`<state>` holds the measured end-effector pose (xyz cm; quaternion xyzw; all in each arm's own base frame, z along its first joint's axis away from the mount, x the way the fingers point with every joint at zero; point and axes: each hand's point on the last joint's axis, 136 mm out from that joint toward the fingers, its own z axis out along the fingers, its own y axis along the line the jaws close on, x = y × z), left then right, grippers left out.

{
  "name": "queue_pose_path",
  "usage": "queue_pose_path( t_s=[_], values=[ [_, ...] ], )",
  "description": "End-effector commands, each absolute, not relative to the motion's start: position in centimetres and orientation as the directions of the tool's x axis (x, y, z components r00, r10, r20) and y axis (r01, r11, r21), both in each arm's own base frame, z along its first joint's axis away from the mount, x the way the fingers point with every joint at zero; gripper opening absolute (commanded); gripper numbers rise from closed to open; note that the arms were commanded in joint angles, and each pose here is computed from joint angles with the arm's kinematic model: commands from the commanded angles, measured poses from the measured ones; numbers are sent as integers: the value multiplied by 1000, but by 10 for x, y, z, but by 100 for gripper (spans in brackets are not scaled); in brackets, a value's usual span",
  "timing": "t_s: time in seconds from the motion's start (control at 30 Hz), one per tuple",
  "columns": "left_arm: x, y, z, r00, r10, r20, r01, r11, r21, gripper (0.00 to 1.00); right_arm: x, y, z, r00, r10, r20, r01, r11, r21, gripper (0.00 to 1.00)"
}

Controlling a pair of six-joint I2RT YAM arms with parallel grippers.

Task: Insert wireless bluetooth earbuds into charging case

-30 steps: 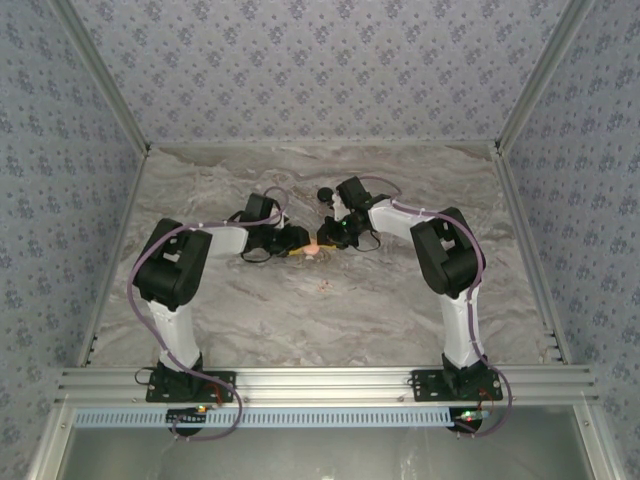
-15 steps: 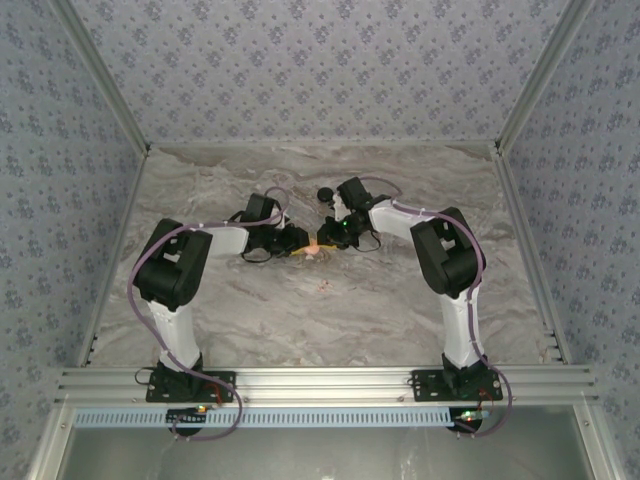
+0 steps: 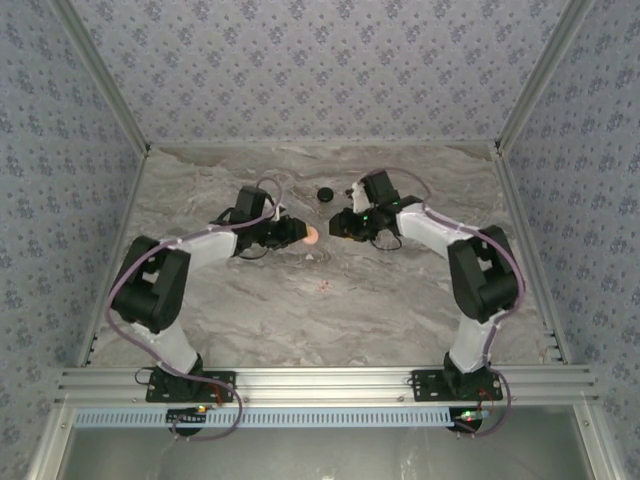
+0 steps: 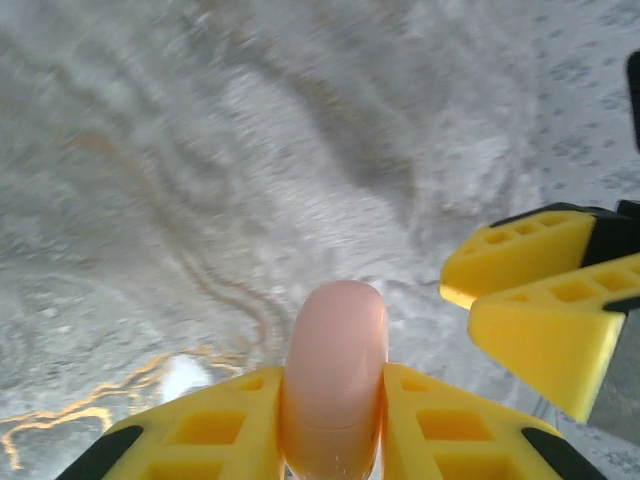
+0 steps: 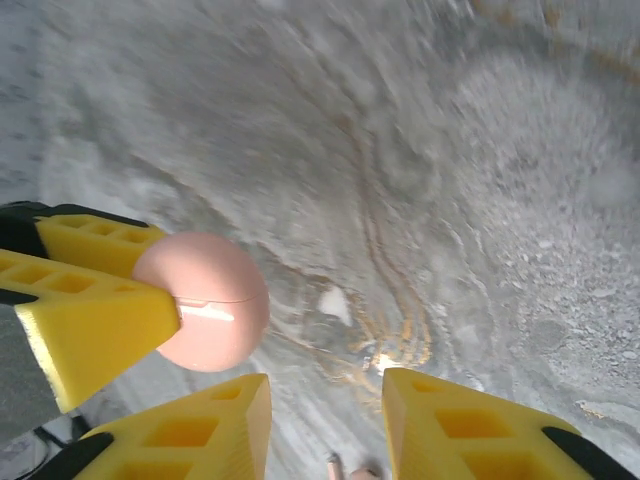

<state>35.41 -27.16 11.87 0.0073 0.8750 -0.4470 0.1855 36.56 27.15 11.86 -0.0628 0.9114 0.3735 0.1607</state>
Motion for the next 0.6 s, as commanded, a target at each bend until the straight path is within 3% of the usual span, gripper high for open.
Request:
queue_pose_path(
  t_s=[0.0,0.33,0.57],
  values=[
    [349,-278,176,-870,-132,-475,348,518,-781,26,355,266,158,-902,-8,-432,-343,621,705,39],
    [315,-284,255,-743,-113,-660,580,383,-719,28,327,264,246,-815,17,-580,-534,367,762,43],
    [301,-291,271,-704,-94,-704,642,342,-686,28,316,271,268,-781,10,-624,-594,297,748,45]
  ],
)
